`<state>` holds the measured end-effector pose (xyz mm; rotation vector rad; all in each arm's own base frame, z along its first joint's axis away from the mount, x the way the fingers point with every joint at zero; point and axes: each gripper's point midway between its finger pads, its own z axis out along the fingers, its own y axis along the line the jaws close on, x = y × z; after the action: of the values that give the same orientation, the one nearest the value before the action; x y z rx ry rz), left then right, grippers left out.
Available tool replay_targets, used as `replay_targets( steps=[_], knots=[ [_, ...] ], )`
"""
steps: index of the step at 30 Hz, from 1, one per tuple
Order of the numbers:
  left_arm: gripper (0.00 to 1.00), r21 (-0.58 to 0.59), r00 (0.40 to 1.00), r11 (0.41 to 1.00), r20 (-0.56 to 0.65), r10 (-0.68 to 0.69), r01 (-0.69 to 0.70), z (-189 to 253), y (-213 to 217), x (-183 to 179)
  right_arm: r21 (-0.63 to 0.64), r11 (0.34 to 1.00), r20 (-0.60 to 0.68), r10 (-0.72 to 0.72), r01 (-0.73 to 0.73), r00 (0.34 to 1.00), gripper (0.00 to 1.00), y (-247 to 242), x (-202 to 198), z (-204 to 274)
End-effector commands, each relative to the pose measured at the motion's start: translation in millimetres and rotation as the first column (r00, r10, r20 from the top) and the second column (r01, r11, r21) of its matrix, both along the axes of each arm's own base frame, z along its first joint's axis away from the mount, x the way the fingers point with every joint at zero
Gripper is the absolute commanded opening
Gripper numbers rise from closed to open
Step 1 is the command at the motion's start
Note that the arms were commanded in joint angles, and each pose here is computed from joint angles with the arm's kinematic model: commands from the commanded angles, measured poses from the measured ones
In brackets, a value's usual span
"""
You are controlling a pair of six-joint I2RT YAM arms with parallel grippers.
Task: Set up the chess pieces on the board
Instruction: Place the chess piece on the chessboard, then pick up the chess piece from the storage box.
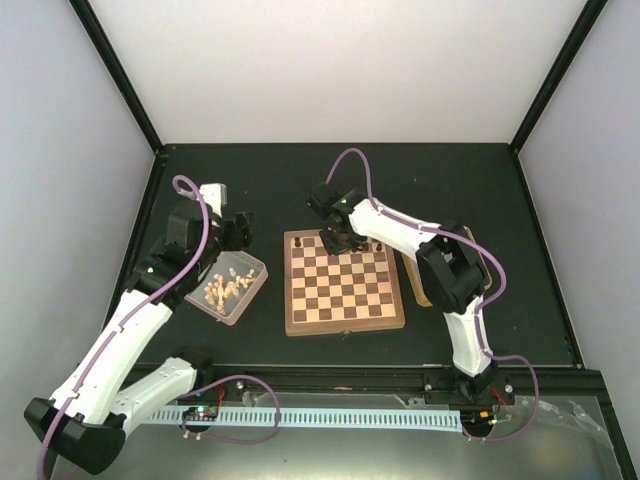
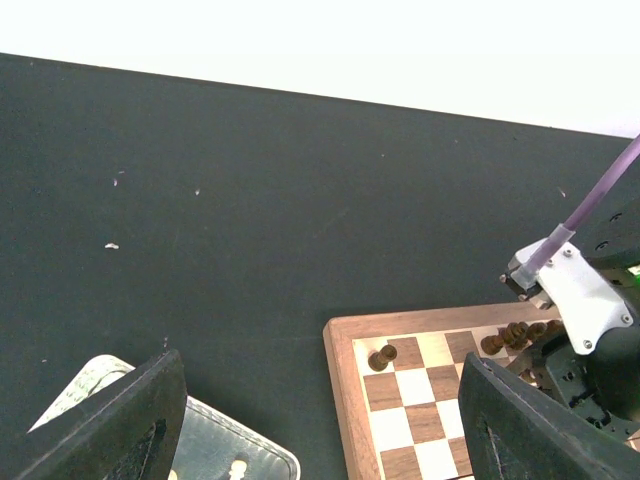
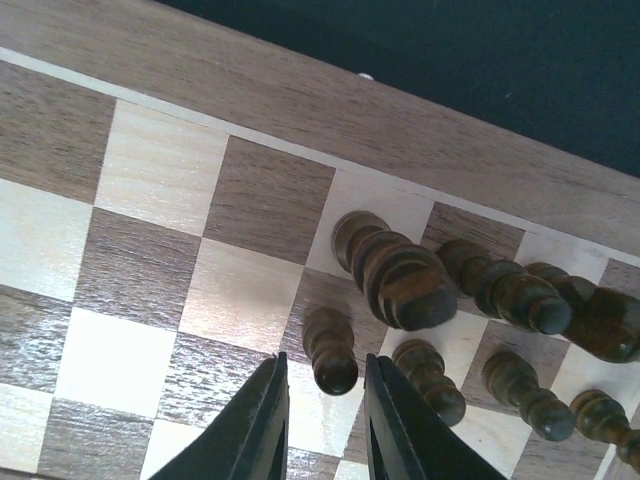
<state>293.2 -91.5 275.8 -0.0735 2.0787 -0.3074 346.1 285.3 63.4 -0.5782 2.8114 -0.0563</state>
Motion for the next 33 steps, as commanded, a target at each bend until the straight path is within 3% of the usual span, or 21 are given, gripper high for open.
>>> replay_targets(
  steps=[1,9,15,22,27,33],
  knots=[
    [0.77,-0.019,1.0,1.0,0.023,0.002,-0.001,7,-1,4,0.062,0.998,0.082,-0.022,0.017,0.996,0.25,1,8,36],
    [0.78,-0.026,0.999,0.999,0.026,-0.019,0.02,8,-5,4,0.126,0.988,0.227,-0.117,0.09,0.967,0.28,-25,10,85],
    [0.79,-0.046,0.996,0.996,0.038,-0.079,0.081,11,-15,3,0.135,0.952,0.28,-0.302,0.274,0.911,0.3,-108,0,89],
    [0.8,-0.071,0.987,0.985,0.059,-0.151,0.155,17,-29,1,0.188,0.813,0.226,-0.582,0.551,0.781,0.35,-222,-17,52],
    [0.81,-0.08,0.984,0.982,0.062,-0.168,0.172,18,-32,1,0.229,0.746,0.14,-0.661,0.625,0.737,0.37,-249,-20,23],
    [0.81,-0.078,0.983,0.981,0.063,-0.175,0.18,19,-33,1,0.231,0.712,0.107,-0.696,0.663,0.71,0.38,-259,-3,2]
  ],
)
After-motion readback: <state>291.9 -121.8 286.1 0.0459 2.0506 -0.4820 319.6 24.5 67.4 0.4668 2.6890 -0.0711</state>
